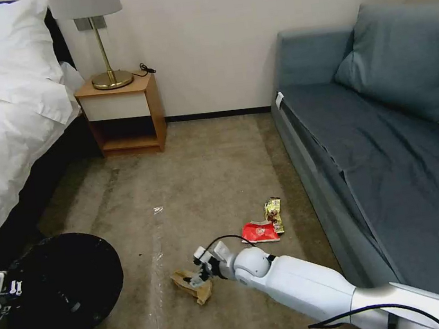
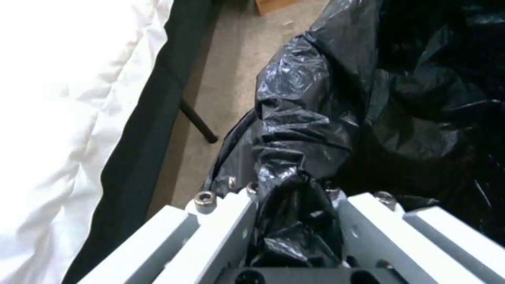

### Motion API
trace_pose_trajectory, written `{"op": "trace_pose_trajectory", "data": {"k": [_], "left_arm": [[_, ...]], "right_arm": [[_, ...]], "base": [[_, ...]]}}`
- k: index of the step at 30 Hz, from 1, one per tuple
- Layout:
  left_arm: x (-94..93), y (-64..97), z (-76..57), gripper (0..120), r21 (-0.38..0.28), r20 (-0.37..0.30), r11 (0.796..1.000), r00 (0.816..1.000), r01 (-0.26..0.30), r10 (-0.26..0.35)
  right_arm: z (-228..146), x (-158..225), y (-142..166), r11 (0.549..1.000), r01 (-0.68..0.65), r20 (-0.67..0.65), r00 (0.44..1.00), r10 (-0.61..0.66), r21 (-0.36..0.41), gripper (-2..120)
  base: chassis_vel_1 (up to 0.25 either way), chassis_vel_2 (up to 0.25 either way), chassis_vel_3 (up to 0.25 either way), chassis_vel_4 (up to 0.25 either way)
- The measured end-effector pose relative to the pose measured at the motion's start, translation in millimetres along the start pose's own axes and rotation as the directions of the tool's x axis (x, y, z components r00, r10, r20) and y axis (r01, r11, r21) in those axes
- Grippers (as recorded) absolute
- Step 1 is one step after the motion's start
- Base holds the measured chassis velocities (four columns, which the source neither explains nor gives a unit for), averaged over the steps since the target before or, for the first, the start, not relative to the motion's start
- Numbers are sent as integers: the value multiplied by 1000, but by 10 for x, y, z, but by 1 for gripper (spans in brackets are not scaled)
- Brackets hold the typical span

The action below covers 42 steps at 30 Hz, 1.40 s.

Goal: Pick up the trash bin, then pick up the garbage on the floor and place it into the trash bin.

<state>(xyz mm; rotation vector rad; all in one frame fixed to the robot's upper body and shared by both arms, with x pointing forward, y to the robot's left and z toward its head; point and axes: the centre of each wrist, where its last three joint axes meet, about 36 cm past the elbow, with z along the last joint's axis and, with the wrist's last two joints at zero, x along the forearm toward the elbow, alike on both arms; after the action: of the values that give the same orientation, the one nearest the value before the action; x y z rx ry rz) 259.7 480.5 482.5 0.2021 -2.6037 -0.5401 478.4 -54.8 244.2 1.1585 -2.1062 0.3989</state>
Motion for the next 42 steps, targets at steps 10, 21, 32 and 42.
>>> {"op": "trace_pose_trajectory", "data": {"k": [10,21,32,42], "left_arm": [[31,-66,7,1,-1,3,1000,1000,-10,10],[184,-135,25,1,2,16,1000,1000,-12,12],[276,-174,46,1,1,22,1000,1000,-6,6],[316,-126,40,1,-3,22,1000,1000,7,-7]], "right_arm": [[378,-213,18,999,-17,-26,1000,18,32,100],[731,-459,-36,994,-55,-38,998,59,95,100],[740,-558,50,994,-54,-32,998,57,97,97],[725,-590,52,995,-36,-28,999,39,90,64]], "base": [[0,0,0,0],[0,0,0,0],[0,0,0,0],[0,0,0,0]]}}
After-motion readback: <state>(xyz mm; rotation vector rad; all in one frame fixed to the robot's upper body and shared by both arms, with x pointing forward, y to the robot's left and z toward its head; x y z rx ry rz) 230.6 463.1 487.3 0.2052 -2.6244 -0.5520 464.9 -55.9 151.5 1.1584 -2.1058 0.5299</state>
